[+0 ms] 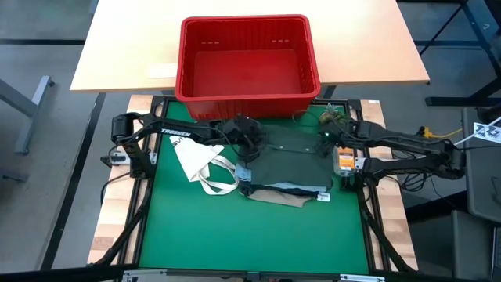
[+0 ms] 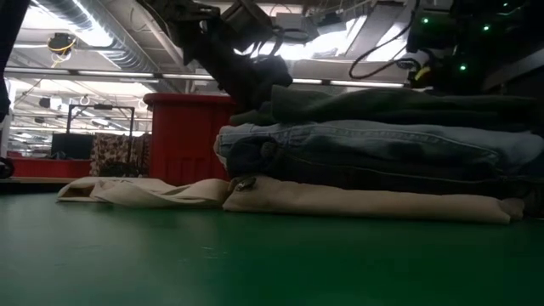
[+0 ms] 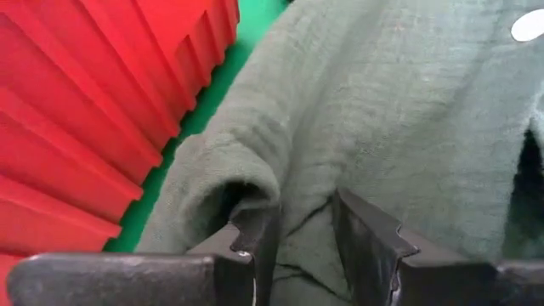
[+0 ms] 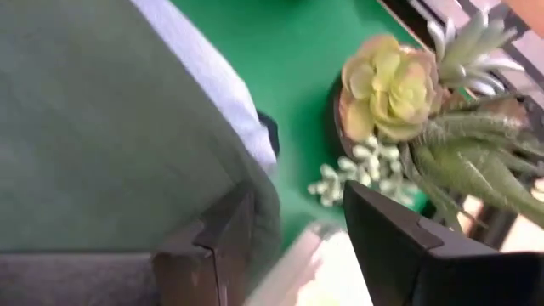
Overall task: Fold Laundry from Bin
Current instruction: Stack the green shirt on top of the light blue jeans, then put the stacked clothing into the organizer bin
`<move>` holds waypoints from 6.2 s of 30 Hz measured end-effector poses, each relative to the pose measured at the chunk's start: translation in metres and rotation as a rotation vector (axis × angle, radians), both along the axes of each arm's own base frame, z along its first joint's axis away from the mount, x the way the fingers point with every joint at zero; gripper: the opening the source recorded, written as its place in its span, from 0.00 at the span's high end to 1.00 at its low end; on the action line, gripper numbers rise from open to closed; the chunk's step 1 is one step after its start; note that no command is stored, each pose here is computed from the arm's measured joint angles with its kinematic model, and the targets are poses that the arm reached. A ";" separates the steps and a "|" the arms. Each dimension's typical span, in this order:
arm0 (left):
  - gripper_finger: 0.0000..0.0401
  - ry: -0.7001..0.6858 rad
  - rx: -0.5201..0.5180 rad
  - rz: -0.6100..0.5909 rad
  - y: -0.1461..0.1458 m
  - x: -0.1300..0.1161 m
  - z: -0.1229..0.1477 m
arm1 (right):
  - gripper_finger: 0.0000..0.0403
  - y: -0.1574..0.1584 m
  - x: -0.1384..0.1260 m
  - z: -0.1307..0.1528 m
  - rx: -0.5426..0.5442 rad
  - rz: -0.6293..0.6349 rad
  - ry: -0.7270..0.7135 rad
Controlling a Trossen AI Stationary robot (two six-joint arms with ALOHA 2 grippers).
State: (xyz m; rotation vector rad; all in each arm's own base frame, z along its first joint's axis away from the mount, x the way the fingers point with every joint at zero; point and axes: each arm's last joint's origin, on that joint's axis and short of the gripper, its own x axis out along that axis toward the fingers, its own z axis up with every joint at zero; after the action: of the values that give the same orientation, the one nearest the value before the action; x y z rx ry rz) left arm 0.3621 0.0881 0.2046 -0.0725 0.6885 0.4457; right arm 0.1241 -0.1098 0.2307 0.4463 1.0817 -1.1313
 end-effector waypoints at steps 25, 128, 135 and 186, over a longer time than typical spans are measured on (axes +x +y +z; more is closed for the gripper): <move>0.73 -0.153 0.037 0.004 -0.006 -0.025 0.060 | 0.54 0.010 -0.012 0.068 0.038 0.007 0.049; 0.73 -0.019 -0.376 -0.277 -0.216 -0.002 -0.028 | 0.54 -0.053 0.041 0.007 -0.158 0.070 -0.215; 0.73 0.085 -0.385 -0.169 -0.211 -0.001 -0.058 | 0.54 -0.055 0.045 -0.018 -0.006 0.085 -0.106; 0.73 0.537 -0.086 0.079 -0.178 -0.065 -0.034 | 0.54 0.135 0.128 -0.020 0.525 0.824 -0.435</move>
State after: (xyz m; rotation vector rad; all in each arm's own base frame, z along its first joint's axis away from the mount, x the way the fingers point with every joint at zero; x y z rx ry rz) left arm 0.2975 -0.0904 0.1706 -0.0617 1.2360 0.5160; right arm 0.2525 0.0250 0.2102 0.5467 1.0103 -0.0064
